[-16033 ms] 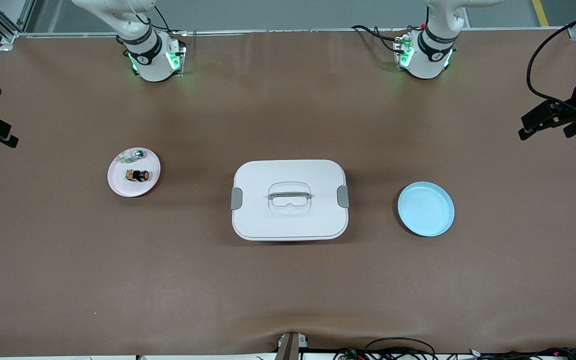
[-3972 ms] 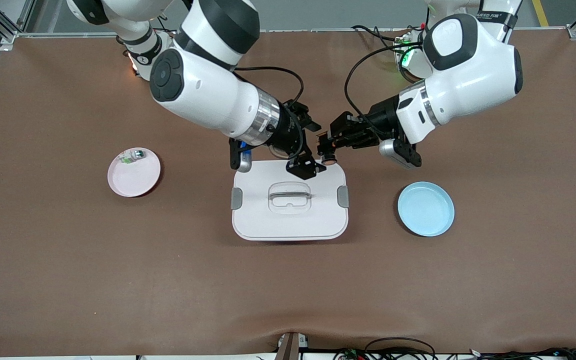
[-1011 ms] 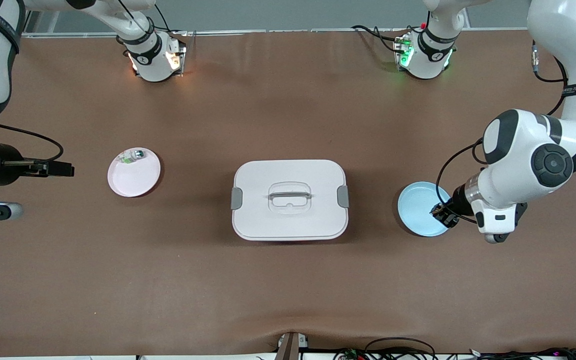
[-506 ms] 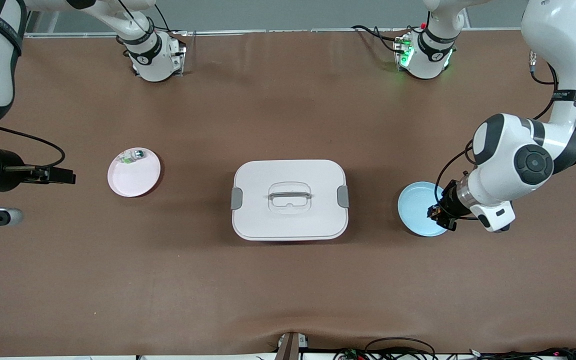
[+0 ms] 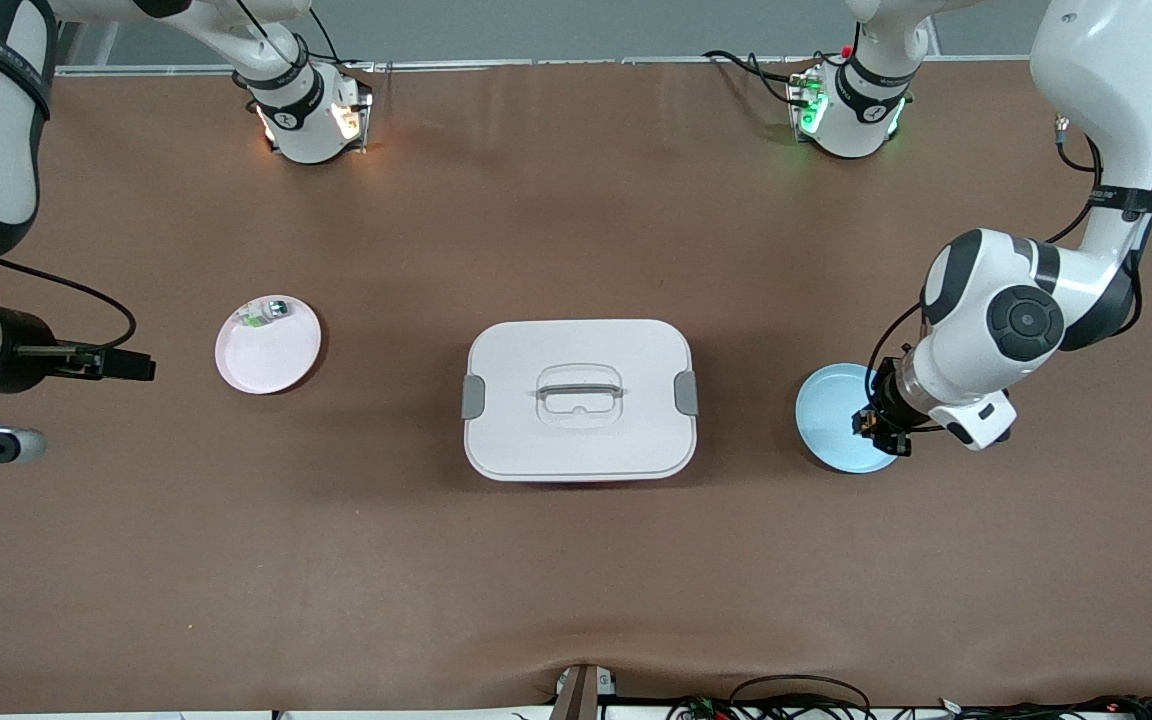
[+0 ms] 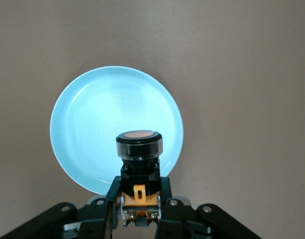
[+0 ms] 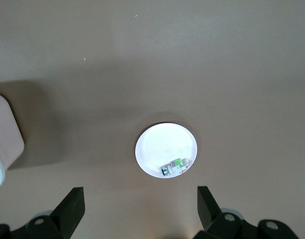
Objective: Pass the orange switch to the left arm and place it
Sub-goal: 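Lower the switch onto the blue plate with the left gripper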
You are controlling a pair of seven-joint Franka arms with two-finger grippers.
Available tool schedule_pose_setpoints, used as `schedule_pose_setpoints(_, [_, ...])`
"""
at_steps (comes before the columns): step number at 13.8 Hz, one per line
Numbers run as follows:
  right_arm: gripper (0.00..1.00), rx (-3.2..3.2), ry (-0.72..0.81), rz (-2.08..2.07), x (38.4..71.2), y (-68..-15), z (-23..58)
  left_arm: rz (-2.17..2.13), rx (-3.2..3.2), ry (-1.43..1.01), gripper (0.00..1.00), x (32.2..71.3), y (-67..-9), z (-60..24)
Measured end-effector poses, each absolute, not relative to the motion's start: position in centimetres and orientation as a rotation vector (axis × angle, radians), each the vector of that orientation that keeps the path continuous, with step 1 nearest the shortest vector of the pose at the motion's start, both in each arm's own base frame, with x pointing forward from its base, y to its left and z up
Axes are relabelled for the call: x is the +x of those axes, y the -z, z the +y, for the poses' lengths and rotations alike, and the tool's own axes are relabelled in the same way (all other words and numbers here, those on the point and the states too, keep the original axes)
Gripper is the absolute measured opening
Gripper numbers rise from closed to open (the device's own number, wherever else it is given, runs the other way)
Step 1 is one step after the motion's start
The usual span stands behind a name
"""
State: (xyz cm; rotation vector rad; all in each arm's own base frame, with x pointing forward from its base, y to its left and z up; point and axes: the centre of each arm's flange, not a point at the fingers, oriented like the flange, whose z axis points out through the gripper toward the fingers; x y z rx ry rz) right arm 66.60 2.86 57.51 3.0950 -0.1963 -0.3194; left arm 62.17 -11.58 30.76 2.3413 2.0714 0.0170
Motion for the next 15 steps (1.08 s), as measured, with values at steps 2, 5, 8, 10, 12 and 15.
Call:
schedule_pose_setpoints(2, [1.0, 3.099, 0.276, -0.22, 65.9, -59.4, 2.7, 2.066, 2.356, -0.008, 0.33, 61.3, -29.5, -11.7])
schedule_pose_setpoints(5, [1.0, 3.103, 0.246, -0.236, 65.3, -60.8, 2.6, 2.046, 2.394, -0.02, 0.33, 60.0, -27.7, -11.8])
schedule_pose_setpoints(8, [1.0, 3.105, 0.232, -0.241, 65.0, -61.4, 2.5, 2.025, 2.388, -0.058, 0.33, 59.5, -26.6, -10.7])
schedule_pose_setpoints(10, [1.0, 3.107, 0.215, -0.246, 64.8, -62.0, 2.3, 2.028, 2.369, -0.067, 0.33, 59.4, -26.2, -9.9])
schedule_pose_setpoints(12, [1.0, 3.11, 0.195, -0.247, 64.6, -62.6, 2.3, 2.035, 2.364, -0.061, 0.33, 59.1, -25.7, -9.5])
schedule_pose_setpoints(15, [1.0, 3.113, 0.163, -0.25, 64.4, -63.3, 2.3, 2.048, 2.369, -0.034, 0.33, 58.6, -24.6, -9.1])
